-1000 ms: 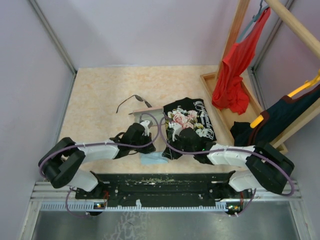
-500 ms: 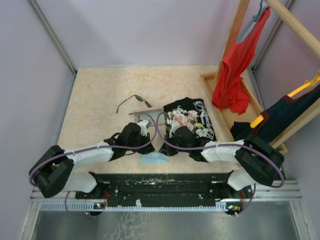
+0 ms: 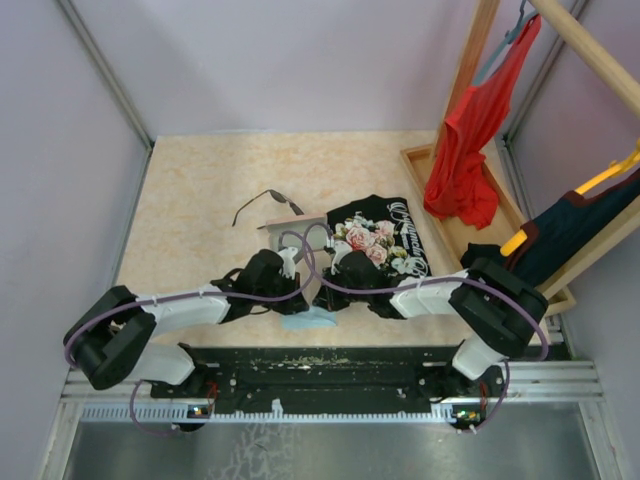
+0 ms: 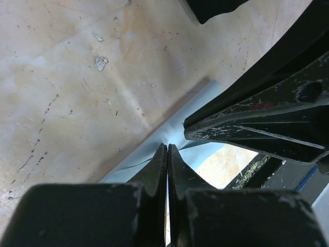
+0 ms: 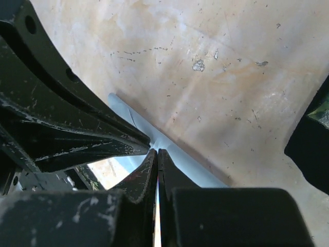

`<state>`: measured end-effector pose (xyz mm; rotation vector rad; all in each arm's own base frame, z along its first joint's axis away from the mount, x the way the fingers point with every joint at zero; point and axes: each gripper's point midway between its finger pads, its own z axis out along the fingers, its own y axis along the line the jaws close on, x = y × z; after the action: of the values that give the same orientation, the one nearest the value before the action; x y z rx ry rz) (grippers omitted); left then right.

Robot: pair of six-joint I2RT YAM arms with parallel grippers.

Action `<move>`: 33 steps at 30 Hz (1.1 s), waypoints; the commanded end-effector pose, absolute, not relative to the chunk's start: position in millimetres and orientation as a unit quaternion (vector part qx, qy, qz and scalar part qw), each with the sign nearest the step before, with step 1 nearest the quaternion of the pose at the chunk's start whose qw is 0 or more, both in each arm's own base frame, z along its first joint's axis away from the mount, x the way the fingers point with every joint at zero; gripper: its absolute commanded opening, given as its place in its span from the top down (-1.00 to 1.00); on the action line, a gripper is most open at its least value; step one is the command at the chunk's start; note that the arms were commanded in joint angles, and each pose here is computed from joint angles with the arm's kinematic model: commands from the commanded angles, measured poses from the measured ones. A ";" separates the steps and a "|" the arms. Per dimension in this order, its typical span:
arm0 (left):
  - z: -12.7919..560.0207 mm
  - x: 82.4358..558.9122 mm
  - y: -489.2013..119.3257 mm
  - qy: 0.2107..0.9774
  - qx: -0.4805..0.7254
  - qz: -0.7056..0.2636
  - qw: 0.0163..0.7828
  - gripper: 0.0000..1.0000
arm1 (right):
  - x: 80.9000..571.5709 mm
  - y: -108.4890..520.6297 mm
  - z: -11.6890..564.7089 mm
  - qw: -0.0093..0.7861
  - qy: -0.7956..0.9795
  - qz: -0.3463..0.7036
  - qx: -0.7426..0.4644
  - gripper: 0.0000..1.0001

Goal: Organize the sunglasses
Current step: Fold the glasses cleaning cloth at the center of the board.

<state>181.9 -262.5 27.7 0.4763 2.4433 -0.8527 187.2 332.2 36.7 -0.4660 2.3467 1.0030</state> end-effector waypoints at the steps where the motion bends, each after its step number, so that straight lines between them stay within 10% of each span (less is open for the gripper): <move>1: 30.6 183.3 -264.6 0.892 0.182 -0.321 0.261 1.00 | 194.9 351.3 51.2 0.286 0.855 0.393 -0.179 1.00; 33: 25.3 145.8 -239.1 0.906 0.162 -0.320 0.224 1.00 | 199.9 331.5 14.9 0.269 0.895 0.322 -0.153 1.00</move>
<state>156.3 -239.7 20.5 0.4484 2.4934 -0.8458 191.5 333.8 17.9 -0.4334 2.4127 0.9356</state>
